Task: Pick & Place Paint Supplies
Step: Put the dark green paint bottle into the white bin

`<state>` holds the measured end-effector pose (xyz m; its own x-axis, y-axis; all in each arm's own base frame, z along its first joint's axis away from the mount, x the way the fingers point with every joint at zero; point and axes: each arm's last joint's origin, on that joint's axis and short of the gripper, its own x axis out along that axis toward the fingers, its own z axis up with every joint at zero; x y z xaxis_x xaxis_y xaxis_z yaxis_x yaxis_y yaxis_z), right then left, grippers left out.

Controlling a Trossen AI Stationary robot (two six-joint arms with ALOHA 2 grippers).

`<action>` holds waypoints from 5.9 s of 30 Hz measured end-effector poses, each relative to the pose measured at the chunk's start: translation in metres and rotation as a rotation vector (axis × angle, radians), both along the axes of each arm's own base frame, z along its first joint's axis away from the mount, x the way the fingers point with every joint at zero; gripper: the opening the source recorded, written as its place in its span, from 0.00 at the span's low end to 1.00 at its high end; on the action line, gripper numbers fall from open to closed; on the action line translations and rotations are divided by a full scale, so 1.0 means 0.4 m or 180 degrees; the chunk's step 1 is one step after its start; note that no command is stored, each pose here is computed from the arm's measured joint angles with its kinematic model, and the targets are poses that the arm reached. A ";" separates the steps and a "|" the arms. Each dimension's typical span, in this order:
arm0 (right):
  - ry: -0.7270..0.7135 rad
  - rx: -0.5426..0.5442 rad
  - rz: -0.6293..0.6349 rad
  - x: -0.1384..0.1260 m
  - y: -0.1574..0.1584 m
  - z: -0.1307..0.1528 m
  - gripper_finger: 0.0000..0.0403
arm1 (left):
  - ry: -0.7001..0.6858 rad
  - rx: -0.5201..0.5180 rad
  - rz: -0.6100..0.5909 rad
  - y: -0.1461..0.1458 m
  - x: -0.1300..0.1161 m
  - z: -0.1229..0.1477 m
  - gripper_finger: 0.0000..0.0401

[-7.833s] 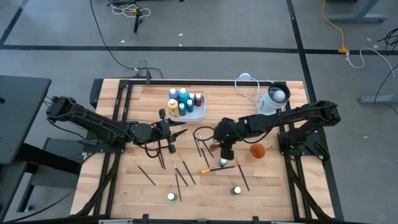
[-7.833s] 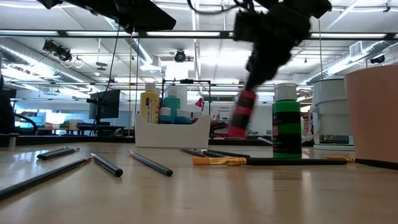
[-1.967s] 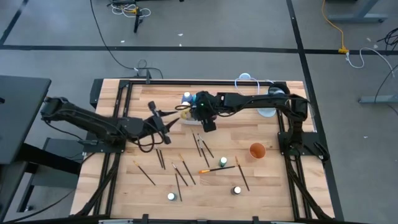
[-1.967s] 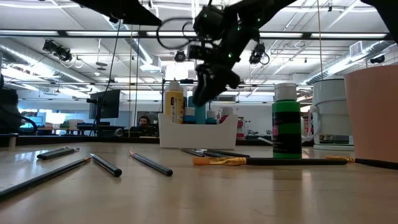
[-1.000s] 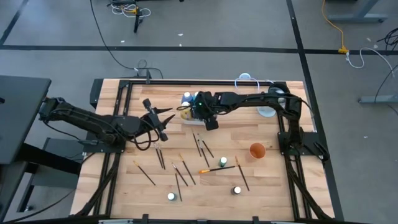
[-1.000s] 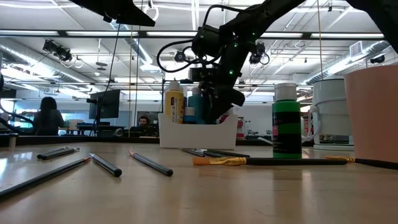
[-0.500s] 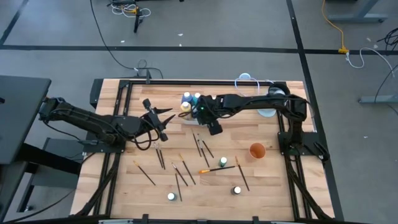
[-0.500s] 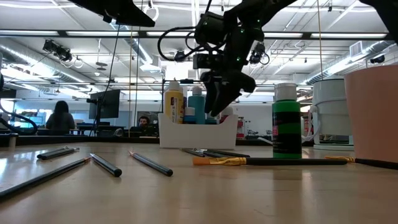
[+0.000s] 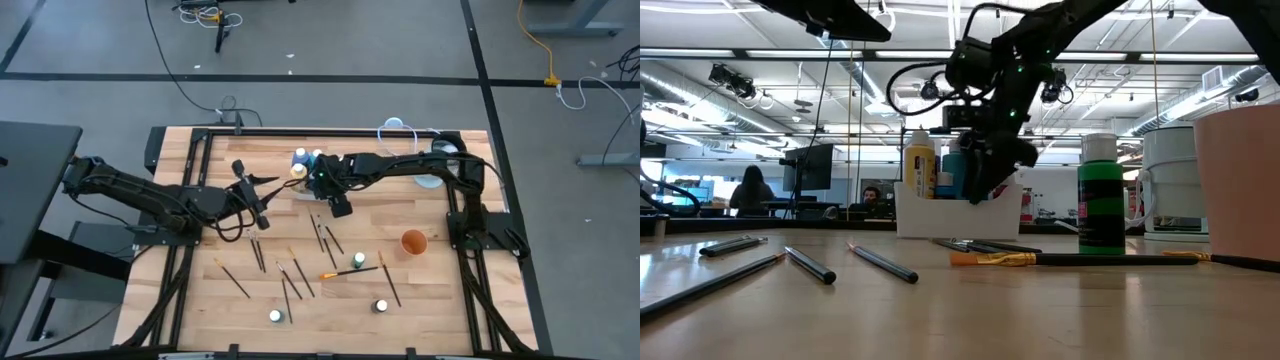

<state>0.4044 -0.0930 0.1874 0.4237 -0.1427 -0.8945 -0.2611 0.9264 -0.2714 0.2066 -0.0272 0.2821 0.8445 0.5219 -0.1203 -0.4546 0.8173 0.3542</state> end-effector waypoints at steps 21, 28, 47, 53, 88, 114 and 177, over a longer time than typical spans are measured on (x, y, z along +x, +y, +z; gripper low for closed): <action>-0.0209 0.0392 -0.0560 -0.039 0.129 0.118 0.44 | -0.0014 -0.0209 -0.0371 -0.008 0.004 -0.004 0.33; -0.0469 0.0618 -0.0556 -0.074 0.240 0.204 0.41 | 0.0054 -0.0720 -0.1775 -0.040 0.010 -0.010 0.33; -0.0965 0.1221 0.0025 -0.099 0.523 0.256 0.44 | 0.0865 -0.1541 -0.3852 -0.304 0.067 -0.172 0.38; -0.1142 0.1326 0.0256 -0.105 0.574 0.245 0.44 | 0.0926 -0.1321 -0.3618 -0.364 0.065 -0.224 0.47; -0.1205 0.1358 0.0325 -0.112 0.589 0.190 0.44 | 0.1132 -0.1704 -0.3075 -0.395 0.062 -0.285 0.51; -0.1207 0.1321 0.0369 -0.112 0.588 0.190 0.44 | 0.1120 -0.1501 -0.3063 -0.427 0.047 -0.304 0.51; -0.2262 0.0984 -0.0432 -0.422 0.273 0.134 0.44 | 0.0516 -0.0956 0.0181 0.212 0.271 -0.277 0.32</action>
<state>0.2356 0.0163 0.2412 0.9058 -0.0229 -0.4231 -0.0008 0.9984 -0.0557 0.3152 0.0577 0.1713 0.7724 0.4885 -0.4060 -0.4601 0.8709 0.1728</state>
